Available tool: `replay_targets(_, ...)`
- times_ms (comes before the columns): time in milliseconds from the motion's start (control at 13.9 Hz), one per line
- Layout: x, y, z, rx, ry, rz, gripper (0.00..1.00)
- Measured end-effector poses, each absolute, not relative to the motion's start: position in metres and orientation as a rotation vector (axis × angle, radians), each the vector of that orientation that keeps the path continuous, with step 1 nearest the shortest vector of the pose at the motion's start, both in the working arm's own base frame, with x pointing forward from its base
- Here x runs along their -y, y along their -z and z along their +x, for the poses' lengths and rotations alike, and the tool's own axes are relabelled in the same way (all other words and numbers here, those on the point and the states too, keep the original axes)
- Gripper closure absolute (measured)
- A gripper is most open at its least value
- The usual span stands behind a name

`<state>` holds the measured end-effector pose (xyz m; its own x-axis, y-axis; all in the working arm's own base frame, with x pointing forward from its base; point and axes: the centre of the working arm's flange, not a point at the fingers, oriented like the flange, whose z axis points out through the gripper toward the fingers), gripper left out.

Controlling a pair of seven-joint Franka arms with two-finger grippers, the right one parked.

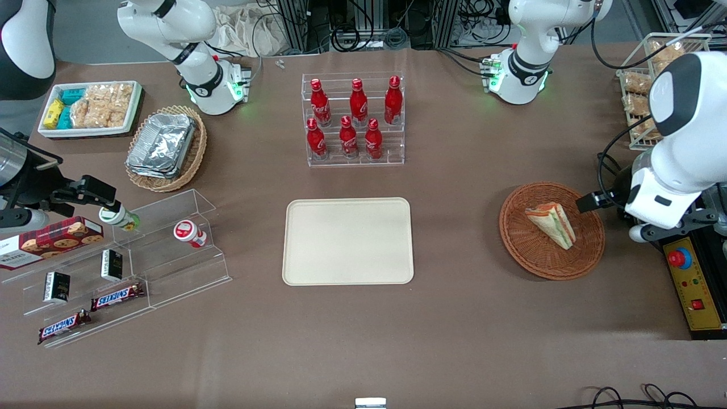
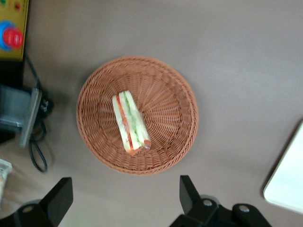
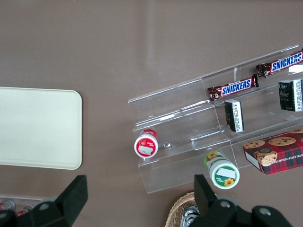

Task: Place sandwich from basket to tray
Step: 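Lower the open left gripper over the sandwich in the wicker basket, then close the left gripper on the sandwich wedge and lift it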

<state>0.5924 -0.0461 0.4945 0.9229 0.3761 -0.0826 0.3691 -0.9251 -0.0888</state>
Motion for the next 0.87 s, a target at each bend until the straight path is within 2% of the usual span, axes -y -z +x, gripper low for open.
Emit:
replay_targets(216,0.046,-0.436,0.581,0.902,-0.192,-2.899,0.0)
replay_targets(866,0.017,-0.326,0.543,1.122,-0.162,-2.823,0.0)
